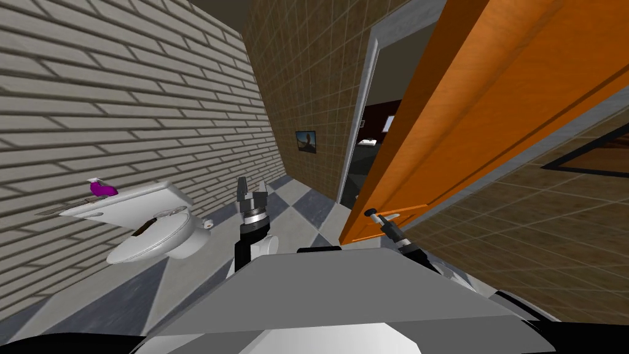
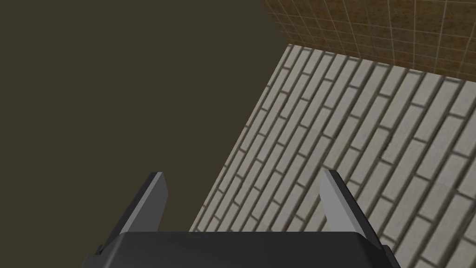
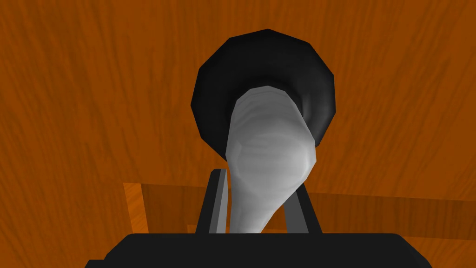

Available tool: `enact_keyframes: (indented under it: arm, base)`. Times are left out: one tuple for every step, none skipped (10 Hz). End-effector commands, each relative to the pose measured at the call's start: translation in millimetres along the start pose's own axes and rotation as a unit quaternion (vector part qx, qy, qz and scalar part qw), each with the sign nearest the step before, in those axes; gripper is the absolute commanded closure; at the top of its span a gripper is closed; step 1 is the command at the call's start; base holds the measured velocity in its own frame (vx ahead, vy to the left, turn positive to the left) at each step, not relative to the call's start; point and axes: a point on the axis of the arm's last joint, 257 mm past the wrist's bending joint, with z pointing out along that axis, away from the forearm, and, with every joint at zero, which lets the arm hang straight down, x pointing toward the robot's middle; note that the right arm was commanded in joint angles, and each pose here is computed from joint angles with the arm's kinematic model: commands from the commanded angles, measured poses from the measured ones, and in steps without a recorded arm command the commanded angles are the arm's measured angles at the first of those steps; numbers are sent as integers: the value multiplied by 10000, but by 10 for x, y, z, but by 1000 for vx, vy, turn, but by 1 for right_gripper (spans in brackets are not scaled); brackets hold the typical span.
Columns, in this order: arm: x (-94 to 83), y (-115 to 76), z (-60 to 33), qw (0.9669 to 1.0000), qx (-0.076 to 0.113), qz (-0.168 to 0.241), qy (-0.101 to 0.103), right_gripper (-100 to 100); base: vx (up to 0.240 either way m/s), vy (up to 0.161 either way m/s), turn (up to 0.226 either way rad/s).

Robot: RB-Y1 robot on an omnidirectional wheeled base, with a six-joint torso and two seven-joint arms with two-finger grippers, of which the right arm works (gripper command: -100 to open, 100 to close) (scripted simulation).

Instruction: Pull the door open

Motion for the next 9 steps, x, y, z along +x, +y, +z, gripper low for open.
enact_keyframes:
  arm:
    - [-4,-14,79,10000,15,-27,-66,100]
    - [-5,-17,140,9999,11,-36,-106,100]
    - [-5,-19,208,9999,7,-44,-150,100]
    - [-5,-19,208,9999,7,-44,-150,100]
    - [-4,-21,279,9998,4,-52,-195,100]
    - [-2,-22,353,9997,2,-59,-242,100]
    - [1,-23,430,9996,0,-65,-290,100]
    - [3,-23,470,9995,0,-68,-313,100]
    - [7,-22,549,9993,0,-72,-360,100]
  base:
    - [-175,-51,110]
    - [-180,-61,134]
    - [-209,-69,163]
    - [-121,-54,55]
    - [-100,-55,88]
    - [-138,-64,160]
    - [-182,-76,186]
    - [-176,-91,140]
    - [-197,-80,155]
